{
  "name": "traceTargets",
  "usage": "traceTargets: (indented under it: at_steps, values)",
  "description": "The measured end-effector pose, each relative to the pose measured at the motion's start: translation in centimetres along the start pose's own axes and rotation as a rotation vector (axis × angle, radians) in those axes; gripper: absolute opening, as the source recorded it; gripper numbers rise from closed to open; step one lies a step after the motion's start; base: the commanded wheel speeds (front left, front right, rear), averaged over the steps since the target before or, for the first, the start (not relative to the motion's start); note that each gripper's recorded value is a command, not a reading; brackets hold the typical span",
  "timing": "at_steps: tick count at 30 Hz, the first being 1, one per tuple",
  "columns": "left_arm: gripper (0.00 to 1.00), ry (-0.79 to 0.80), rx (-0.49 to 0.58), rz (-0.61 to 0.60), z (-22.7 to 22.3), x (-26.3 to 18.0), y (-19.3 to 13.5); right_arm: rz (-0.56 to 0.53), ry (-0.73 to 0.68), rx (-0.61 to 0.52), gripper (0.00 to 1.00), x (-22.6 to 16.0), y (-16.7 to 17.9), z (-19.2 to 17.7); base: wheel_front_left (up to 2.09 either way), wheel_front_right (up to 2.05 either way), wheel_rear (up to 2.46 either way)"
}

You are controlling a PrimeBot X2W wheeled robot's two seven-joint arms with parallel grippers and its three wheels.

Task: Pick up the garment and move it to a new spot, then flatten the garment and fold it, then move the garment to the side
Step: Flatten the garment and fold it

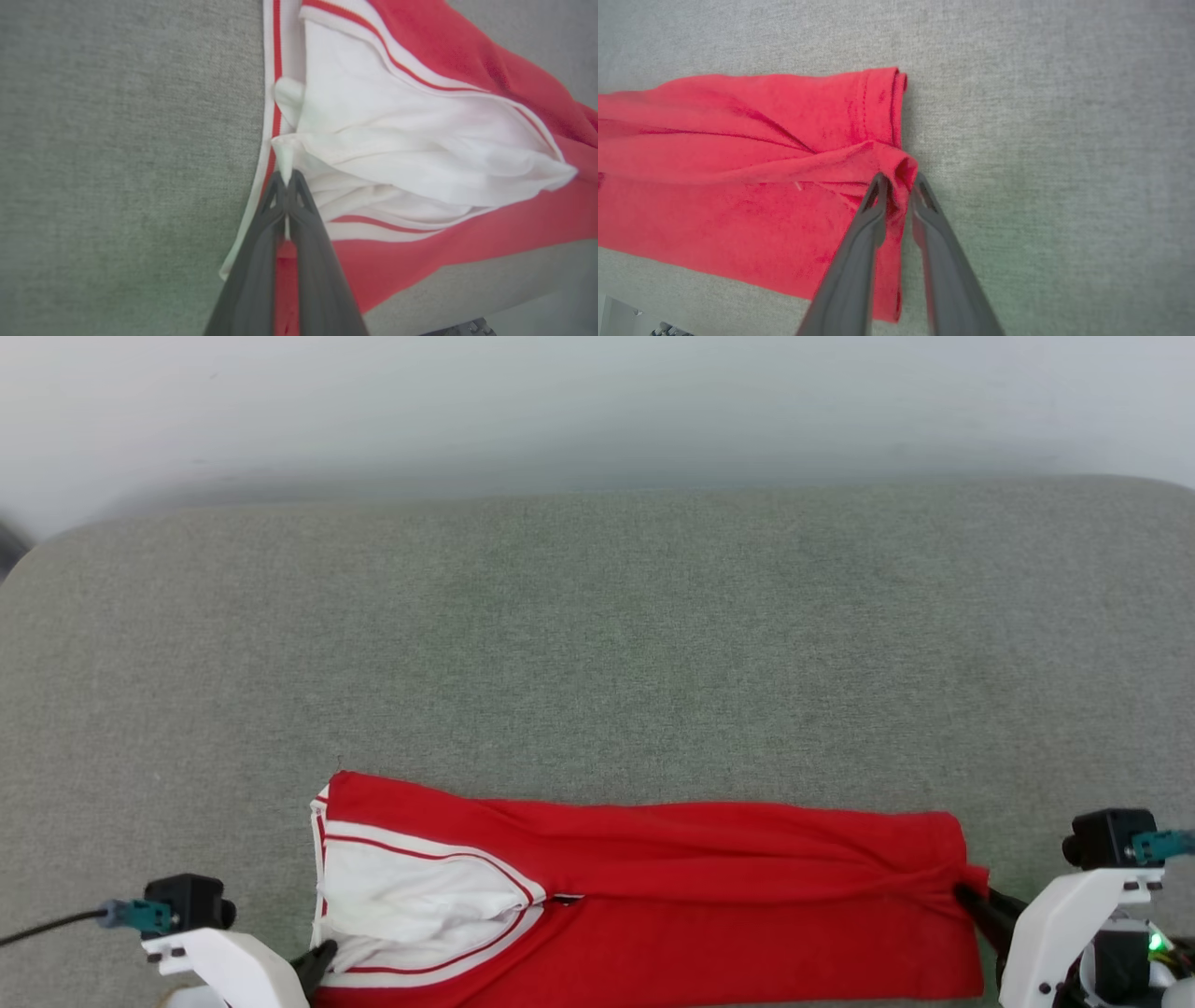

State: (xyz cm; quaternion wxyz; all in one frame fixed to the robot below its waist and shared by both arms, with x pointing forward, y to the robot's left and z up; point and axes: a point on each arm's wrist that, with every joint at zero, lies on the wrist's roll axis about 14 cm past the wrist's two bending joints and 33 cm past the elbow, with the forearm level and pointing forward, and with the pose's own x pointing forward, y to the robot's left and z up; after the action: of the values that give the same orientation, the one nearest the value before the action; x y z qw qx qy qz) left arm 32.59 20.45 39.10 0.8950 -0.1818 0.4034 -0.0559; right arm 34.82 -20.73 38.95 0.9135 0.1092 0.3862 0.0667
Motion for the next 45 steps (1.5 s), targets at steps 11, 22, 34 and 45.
traceTargets:
  at_steps: [11,22,34,45]
  values:
    - [1.00,-0.263,0.055,-0.007,3.2,-0.1,-1.8,0.012,-0.176,-0.018,1.00,-2.4,0.6,1.6,0.00,0.00,0.00]
    - [1.00,-0.684,0.195,-0.092,11.1,-3.6,-6.6,-0.068,-0.175,-0.060,1.00,-5.7,-2.3,4.9,0.00,0.00,0.00]
    - [1.00,-0.972,0.221,-0.025,14.6,-6.8,-6.8,-0.003,0.131,-0.038,1.00,-1.6,-0.3,1.1,0.00,0.00,0.00]
    - [1.00,-1.006,0.247,0.038,15.2,-6.9,-5.7,0.066,0.291,0.010,1.00,2.7,1.9,-2.3,0.00,0.00,0.00]
